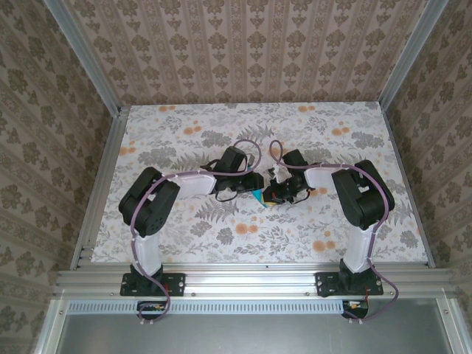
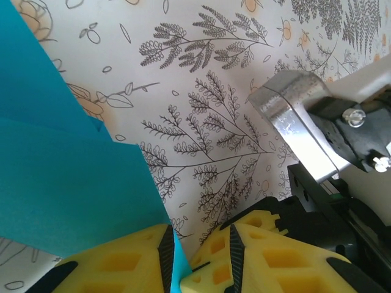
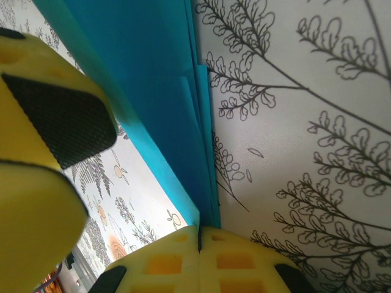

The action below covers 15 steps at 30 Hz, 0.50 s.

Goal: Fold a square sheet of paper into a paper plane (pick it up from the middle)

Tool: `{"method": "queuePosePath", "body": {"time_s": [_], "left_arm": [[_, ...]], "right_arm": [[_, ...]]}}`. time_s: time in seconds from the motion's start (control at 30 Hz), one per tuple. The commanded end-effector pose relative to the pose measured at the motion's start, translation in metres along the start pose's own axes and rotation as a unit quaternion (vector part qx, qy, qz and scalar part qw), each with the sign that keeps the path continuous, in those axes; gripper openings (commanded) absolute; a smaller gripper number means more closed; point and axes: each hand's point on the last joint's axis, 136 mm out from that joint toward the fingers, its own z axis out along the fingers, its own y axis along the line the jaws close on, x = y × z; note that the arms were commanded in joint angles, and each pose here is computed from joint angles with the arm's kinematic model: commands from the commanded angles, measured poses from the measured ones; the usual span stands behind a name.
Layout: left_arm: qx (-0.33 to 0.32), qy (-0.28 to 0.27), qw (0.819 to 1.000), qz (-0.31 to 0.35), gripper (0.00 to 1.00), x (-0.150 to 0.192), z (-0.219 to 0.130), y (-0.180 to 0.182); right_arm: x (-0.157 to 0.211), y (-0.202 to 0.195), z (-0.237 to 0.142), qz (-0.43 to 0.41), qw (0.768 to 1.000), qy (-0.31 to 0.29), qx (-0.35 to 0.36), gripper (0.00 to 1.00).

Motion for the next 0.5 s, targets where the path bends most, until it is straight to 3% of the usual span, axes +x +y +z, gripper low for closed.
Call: {"method": "queuePosePath", "body": {"time_s": [0.0, 0.47], "left_arm": [[-0.005, 0.008, 1.000, -0.011, 0.33, 0.007, 0.006, 0.009], [-0.042, 0.012, 0.999, -0.012, 0.31, 0.010, 0.015, 0.029]], "right_arm": [[0.028, -0.040, 0.014, 0.049, 0.996, 0.045, 0.064, 0.02], [0.029, -0.041, 0.016, 0.050, 0.995, 0.049, 0.064, 0.02]]}}
